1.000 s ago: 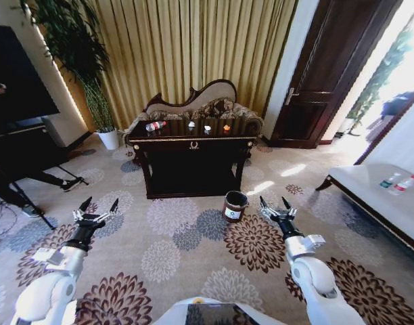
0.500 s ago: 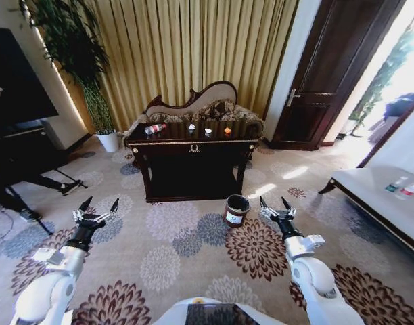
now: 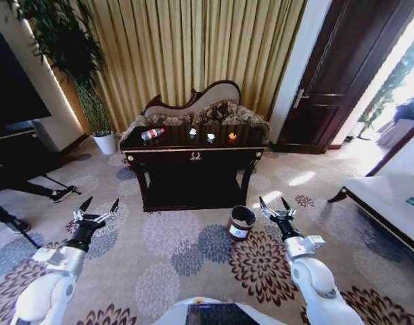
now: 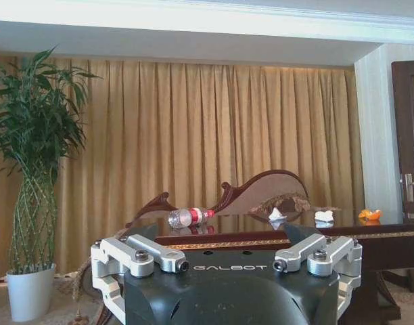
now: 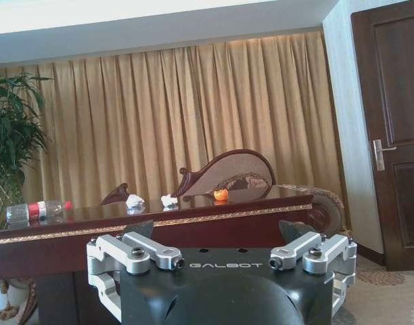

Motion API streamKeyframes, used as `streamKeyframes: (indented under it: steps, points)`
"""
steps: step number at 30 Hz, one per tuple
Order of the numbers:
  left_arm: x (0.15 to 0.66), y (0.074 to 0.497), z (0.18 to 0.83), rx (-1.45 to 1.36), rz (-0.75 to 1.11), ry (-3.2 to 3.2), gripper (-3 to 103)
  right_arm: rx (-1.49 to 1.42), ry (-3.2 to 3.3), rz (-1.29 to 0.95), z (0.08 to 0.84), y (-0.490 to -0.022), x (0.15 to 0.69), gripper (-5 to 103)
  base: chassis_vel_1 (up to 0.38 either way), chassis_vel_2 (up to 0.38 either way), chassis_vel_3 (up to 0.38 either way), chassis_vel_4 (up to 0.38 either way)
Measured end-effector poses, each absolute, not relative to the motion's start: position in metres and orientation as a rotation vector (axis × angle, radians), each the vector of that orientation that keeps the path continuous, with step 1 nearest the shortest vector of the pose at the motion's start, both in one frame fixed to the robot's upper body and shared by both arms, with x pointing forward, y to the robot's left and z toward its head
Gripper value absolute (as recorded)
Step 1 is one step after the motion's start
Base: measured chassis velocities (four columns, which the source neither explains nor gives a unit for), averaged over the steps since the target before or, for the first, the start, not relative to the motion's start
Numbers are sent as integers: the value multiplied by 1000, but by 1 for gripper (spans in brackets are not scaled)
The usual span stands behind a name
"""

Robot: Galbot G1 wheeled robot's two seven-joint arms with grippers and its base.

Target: Move to the front of the table and place the trash on the table into the trash bin.

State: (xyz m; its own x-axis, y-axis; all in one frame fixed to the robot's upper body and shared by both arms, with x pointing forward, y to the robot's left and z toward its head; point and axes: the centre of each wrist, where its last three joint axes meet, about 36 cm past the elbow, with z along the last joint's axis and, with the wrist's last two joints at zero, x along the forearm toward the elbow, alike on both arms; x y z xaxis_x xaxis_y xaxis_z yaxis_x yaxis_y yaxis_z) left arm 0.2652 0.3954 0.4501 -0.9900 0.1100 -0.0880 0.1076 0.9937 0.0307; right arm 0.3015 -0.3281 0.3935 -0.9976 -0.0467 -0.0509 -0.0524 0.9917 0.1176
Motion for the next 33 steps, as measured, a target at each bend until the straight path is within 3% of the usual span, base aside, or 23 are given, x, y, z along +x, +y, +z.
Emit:
streamKeyframes:
  steps: [33]
  points:
    - [265, 397, 448, 176, 40, 3047, 100, -125, 3092, 188, 389, -324, 302, 100, -186, 188, 185, -192]
